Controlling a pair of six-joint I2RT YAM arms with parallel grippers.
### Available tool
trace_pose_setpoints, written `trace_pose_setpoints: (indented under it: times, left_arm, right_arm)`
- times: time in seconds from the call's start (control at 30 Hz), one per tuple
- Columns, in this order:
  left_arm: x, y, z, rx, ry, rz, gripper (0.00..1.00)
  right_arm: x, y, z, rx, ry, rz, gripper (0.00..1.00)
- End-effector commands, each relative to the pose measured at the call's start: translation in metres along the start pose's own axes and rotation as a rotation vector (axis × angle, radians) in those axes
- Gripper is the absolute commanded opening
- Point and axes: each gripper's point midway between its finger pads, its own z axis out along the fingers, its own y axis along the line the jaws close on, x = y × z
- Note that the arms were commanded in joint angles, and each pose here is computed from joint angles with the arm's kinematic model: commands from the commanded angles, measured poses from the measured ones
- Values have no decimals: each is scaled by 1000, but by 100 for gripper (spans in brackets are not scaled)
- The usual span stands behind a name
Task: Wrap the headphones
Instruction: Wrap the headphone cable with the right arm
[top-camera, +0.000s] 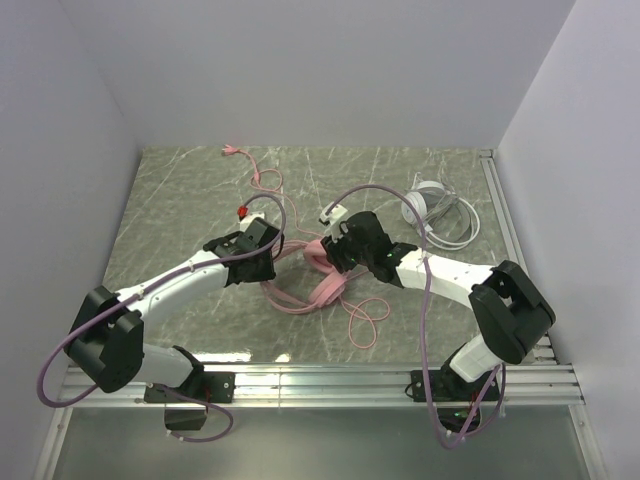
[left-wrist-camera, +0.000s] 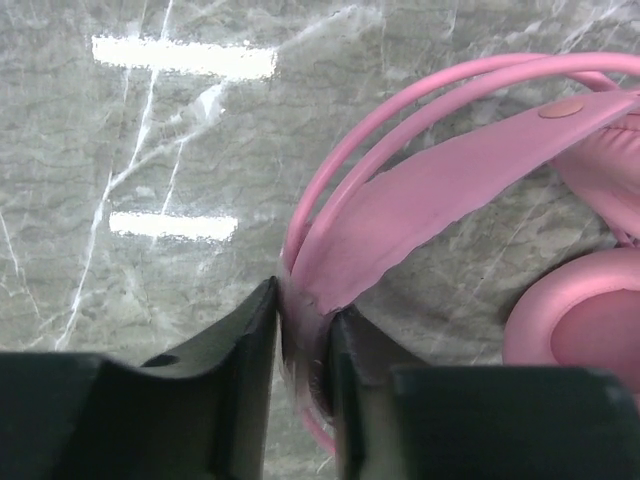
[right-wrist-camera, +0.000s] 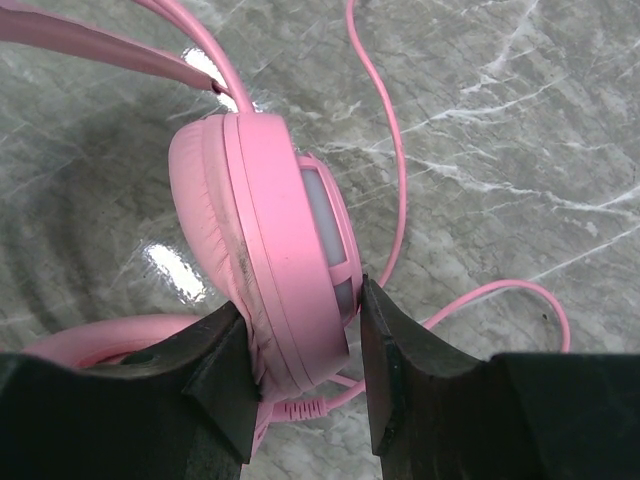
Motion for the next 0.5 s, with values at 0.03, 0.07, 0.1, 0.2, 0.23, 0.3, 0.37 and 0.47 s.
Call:
trace_pose_setpoints:
  times: [0.03, 0.07, 0.1, 0.2, 0.23, 0.3, 0.37, 0.47]
  left_arm:
    - [-20, -18, -2, 72, -71, -36, 39]
    - [-21, -18, -2, 72, -74, -36, 41]
    - [-21, -18, -2, 75, -76, -36, 43]
    - [-23, -17, -1, 74, -76, -36, 44]
    - [-22, -17, 0, 72, -74, -33, 43]
    - [-20, -18, 2, 75, -64, -32, 44]
    - [-16, -19, 5, 82, -54, -31, 44]
    - [-9, -16, 11, 70, -28, -22, 45]
  right_arm:
    - [-24, 10, -8, -54, -88, 6, 23]
    - [-24, 10, -8, -56, -88, 6, 23]
    - [-24, 10, -8, -55, -87, 7, 23]
    - [-25, 10, -8, -56, -90, 6, 23]
    - [-24, 10, -8, -56, -88, 6, 22]
    - [-25, 9, -8, -51, -91, 9, 23]
    - [-24, 9, -7, -50, -87, 10, 22]
    - [-25, 8, -8, -49, -90, 12, 22]
